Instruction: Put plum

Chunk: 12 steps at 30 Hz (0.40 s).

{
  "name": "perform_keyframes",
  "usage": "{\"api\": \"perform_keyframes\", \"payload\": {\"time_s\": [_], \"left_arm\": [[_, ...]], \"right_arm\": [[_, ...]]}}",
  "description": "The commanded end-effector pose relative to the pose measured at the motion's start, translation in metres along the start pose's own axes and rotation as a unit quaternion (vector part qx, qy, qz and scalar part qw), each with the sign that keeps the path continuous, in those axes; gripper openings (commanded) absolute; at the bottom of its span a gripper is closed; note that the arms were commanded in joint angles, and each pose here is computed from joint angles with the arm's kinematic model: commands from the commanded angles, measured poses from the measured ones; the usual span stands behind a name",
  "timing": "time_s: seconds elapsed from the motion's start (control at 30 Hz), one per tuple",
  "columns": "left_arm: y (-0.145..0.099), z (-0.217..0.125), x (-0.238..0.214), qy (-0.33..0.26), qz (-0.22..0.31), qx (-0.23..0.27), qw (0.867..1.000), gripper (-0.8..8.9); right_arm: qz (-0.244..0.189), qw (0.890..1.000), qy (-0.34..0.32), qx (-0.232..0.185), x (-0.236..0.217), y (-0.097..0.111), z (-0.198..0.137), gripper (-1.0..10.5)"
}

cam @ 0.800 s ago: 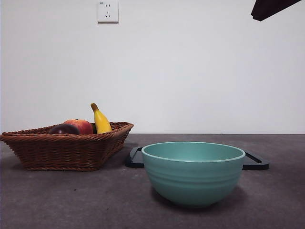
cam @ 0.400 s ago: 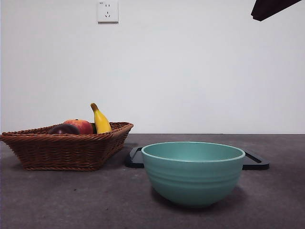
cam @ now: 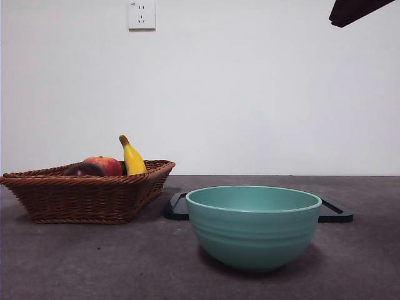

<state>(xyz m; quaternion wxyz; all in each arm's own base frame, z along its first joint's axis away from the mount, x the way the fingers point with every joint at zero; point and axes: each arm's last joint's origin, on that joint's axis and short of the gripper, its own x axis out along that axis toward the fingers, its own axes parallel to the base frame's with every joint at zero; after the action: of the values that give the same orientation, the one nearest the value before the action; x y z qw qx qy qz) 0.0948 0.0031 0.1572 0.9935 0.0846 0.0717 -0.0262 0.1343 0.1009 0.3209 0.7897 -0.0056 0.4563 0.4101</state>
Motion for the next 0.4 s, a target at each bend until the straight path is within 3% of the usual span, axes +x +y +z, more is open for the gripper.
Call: {"api": "perform_keyframes", "payload": {"time_s": [0.03, 0.4], "left_arm": [[-0.0009, -0.0075, 0.0018, 0.014, 0.0, -0.011, 1.0, 0.07], [-0.0009, -0.0075, 0.0018, 0.014, 0.0, -0.022, 1.0, 0.07]], "right_arm": [[0.003, 1.0, -0.004, -0.012, -0.0001, 0.0015, 0.0029, 0.0], [0.003, 1.0, -0.004, -0.012, -0.0001, 0.0015, 0.0029, 0.0]]}}
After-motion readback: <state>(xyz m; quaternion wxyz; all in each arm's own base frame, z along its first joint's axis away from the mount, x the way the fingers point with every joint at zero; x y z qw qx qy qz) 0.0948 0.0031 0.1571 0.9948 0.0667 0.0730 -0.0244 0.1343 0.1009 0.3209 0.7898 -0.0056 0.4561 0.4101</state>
